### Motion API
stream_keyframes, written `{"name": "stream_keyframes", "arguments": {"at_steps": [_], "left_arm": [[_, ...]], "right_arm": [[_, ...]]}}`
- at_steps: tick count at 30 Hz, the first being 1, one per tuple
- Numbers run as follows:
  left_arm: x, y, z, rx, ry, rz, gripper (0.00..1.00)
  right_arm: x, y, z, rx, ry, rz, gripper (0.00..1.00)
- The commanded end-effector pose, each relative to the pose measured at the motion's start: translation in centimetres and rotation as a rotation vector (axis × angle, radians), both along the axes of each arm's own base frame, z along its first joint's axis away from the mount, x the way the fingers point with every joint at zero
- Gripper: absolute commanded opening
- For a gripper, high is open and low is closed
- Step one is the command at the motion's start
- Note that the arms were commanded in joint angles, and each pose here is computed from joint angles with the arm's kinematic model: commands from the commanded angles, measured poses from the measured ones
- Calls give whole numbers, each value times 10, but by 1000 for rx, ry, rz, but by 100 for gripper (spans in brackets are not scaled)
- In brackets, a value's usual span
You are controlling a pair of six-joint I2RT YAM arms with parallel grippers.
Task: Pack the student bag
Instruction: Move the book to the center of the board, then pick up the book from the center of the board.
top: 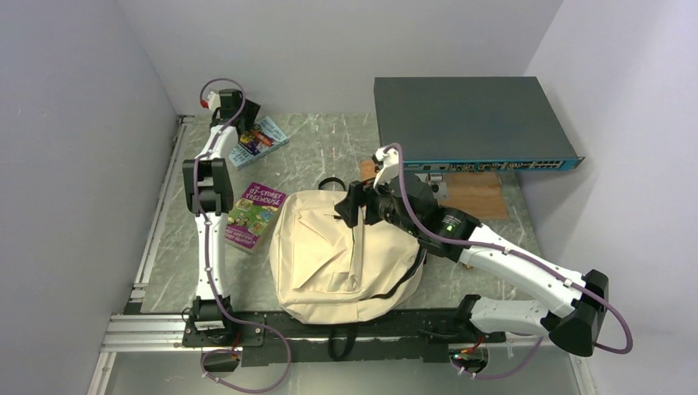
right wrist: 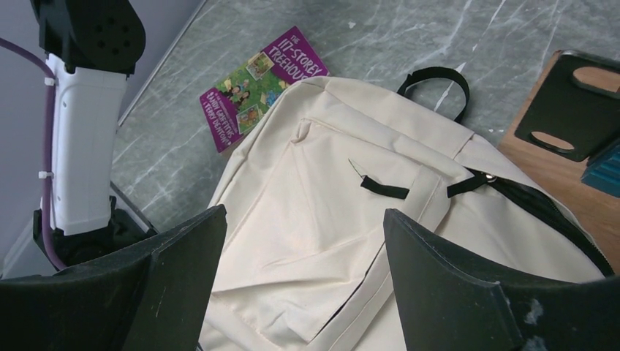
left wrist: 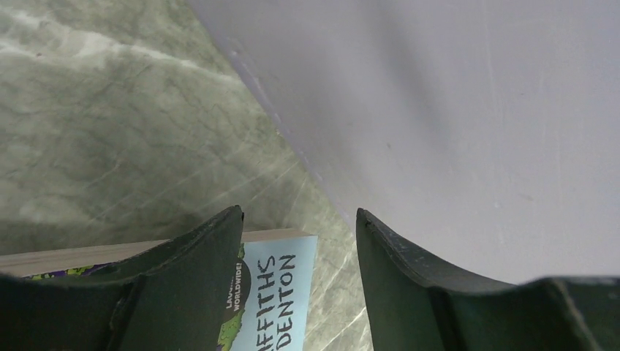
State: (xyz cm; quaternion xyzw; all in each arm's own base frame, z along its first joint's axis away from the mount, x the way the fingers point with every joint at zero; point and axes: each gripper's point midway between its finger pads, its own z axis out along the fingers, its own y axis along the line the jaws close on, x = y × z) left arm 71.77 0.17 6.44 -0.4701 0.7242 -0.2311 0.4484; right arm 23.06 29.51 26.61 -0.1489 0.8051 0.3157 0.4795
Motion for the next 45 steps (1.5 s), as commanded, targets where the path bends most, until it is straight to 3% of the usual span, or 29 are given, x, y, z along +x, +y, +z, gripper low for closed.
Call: {"name": "stream_keyframes", "arguments": {"at_steps": [1, 6, 11, 16, 19, 25, 28, 32, 35, 41, 45], "left_arm": [[-66, -9, -61, -24, 333, -30, 66], [-101, -29, -66, 37, 430, -138, 70], [-152, -60, -68, 16, 501, -217, 70], [-199, -42, -50, 164, 477, -233, 73], [-228, -34, -43, 175, 472, -273, 73], [-263, -31, 22, 291, 375, -378, 77], [-283, -25, 67, 361, 317, -381, 81], [-326, -16, 97, 403, 297, -347, 85], [-365, -21, 93, 386, 332, -372, 82], [-454, -48, 46, 479, 582, -419, 80], [-485, -60, 23, 473, 643, -406, 75]], "right_arm": [[4, 0, 19, 64, -36, -15, 82], [4, 5, 20, 80, -32, 2, 81], [3, 1, 25, 94, -46, -7, 81], [-1, -3, 30, 102, -50, 2, 81], [-3, -3, 23, 93, -45, 14, 82], [-4, 13, 7, 0, -50, 112, 82], [-7, 27, 6, -37, -47, 178, 82], [-16, 51, 2, -83, -54, 248, 83], [-27, 71, -3, -73, -31, 305, 84], [-40, 79, -3, -10, -20, 344, 84], [-39, 68, -1, -21, -39, 318, 85]]}}
